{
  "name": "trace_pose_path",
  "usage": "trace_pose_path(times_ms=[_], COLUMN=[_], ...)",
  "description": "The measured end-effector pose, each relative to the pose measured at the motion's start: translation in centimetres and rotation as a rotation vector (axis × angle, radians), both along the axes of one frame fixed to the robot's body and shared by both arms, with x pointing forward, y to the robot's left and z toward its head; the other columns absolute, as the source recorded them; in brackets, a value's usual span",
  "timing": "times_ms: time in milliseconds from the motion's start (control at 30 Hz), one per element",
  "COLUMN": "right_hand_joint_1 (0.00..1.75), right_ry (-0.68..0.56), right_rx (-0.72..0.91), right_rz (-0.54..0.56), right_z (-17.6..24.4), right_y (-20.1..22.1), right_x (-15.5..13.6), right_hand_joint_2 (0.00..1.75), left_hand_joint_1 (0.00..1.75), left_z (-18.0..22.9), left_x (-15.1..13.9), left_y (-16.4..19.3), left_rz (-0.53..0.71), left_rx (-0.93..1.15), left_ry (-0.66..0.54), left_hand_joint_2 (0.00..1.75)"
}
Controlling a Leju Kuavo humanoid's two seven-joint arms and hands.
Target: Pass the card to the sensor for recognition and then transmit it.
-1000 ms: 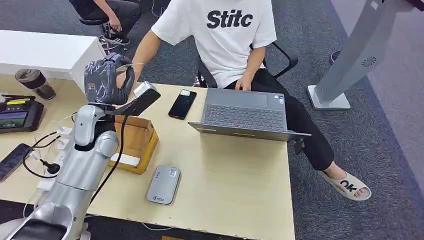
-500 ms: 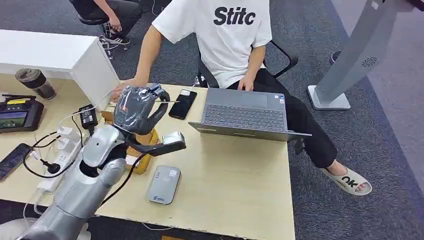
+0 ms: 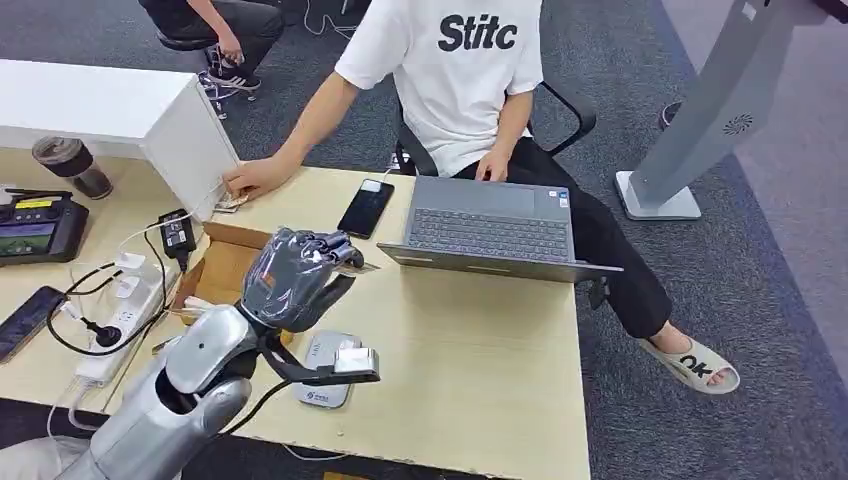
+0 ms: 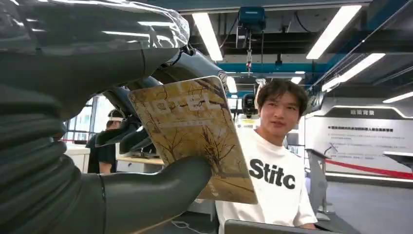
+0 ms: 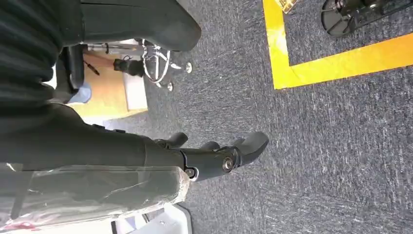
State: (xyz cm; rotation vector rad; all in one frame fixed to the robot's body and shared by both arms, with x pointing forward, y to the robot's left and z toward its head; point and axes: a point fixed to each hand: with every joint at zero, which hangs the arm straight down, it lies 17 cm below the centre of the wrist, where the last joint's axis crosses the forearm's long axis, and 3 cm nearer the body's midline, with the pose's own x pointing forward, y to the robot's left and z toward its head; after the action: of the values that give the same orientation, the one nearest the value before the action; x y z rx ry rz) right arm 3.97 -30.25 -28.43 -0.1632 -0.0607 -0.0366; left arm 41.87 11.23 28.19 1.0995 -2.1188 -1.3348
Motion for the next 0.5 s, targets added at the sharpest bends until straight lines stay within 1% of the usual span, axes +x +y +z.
trace_pose_path(times_ms=[400,500], right_hand_joint_1=[0.0,0.0], right_ry=[0.002,0.009], right_rx=[0.001,0.002], right_rz=[-0.008,-0.019], right_z=[0.0,0.0], right_y=[0.0,0.1], right_x=[-0.1,-0.3], right_hand_joint_2=[1.75,1.75], left_hand_joint_1=[1.75,1.75], left_z=[0.1,-0.2], left_x=[-0.7,-1.3], left_y=[0.0,0.0], left_rz=[-0.01,-0.016], left_rx=[0.01,0.033], left_ry=[-0.004,-0.003], left_hand_joint_2=[1.75,1.75])
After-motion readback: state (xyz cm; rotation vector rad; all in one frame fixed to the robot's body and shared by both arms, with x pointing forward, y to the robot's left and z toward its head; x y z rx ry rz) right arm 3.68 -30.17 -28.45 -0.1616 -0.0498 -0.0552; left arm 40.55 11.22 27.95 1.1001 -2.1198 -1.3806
